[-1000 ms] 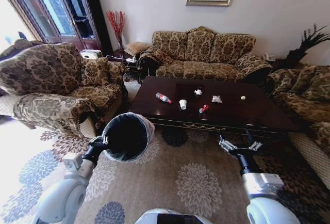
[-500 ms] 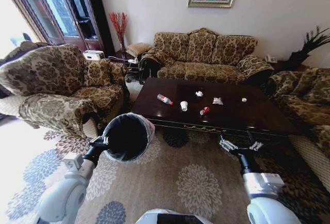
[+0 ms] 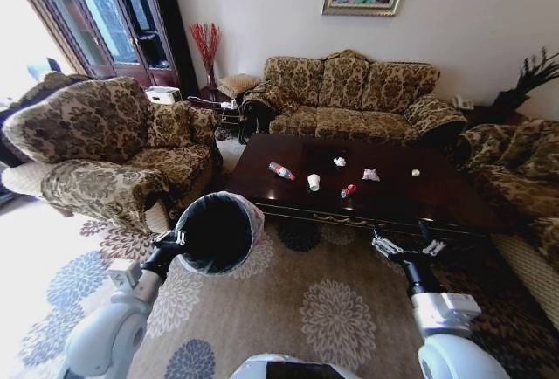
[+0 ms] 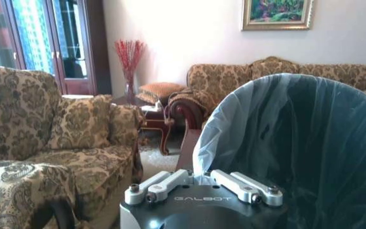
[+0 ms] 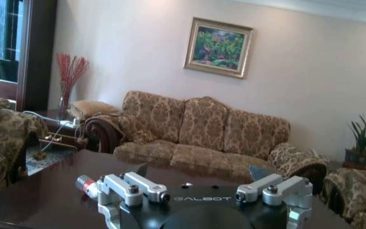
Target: Move to the front of the table and place the trash on the table into the trash bin.
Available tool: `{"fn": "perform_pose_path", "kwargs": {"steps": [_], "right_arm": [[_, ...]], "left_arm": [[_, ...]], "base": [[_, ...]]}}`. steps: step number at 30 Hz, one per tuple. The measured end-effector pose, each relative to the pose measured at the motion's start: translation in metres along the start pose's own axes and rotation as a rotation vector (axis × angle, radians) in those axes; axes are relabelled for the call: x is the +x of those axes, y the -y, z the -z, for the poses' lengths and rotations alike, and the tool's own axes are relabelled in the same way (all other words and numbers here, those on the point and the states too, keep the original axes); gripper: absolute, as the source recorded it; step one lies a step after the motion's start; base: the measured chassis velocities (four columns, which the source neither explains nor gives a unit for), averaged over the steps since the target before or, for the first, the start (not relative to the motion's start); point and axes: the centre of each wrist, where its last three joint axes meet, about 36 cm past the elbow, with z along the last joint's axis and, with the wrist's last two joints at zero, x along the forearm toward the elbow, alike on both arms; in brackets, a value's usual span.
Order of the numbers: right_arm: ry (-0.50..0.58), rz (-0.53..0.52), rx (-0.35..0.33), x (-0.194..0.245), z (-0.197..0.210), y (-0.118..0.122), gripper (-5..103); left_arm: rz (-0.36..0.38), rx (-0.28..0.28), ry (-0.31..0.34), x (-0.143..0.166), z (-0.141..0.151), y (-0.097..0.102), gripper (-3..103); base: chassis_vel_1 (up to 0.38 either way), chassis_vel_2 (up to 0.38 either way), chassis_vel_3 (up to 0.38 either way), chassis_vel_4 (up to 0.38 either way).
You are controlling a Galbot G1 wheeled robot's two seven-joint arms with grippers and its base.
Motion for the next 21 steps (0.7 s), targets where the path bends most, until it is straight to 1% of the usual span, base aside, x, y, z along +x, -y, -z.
{"fn": "perform_pose_path", "kwargs": {"steps": [5, 13, 17, 21], "right_arm": [[0.0, 0.014, -0.013, 0.0008, -0.0004, 0.0015, 100], [-0.003, 0.032, -0.013, 0.0017, -0.0009, 0.0036, 100], [-0.002, 0.035, -0.012, 0.0019, -0.0005, 0.0037, 100], [-0.001, 0.042, -0.005, 0.0024, 0.0003, 0.0036, 100]], "left_arm": [[-0.003, 0.0, 0.002, 0.0002, -0.0006, -0.0003, 0], [-0.001, 0.001, 0.003, 0.0001, -0.0013, -0.0005, 0], [0.001, 0.003, 0.004, 0.0001, -0.0023, -0.0007, 0], [0.001, 0.005, 0.007, 0.0003, -0.0032, -0.0008, 0]], "base": [[0.0, 0.0, 0.0, 0.0], [-0.02, 0.027, 0.021, -0.021], [-0.12, 0.122, 0.115, -0.124], [-0.2, 0.178, 0.175, -0.198]]}}
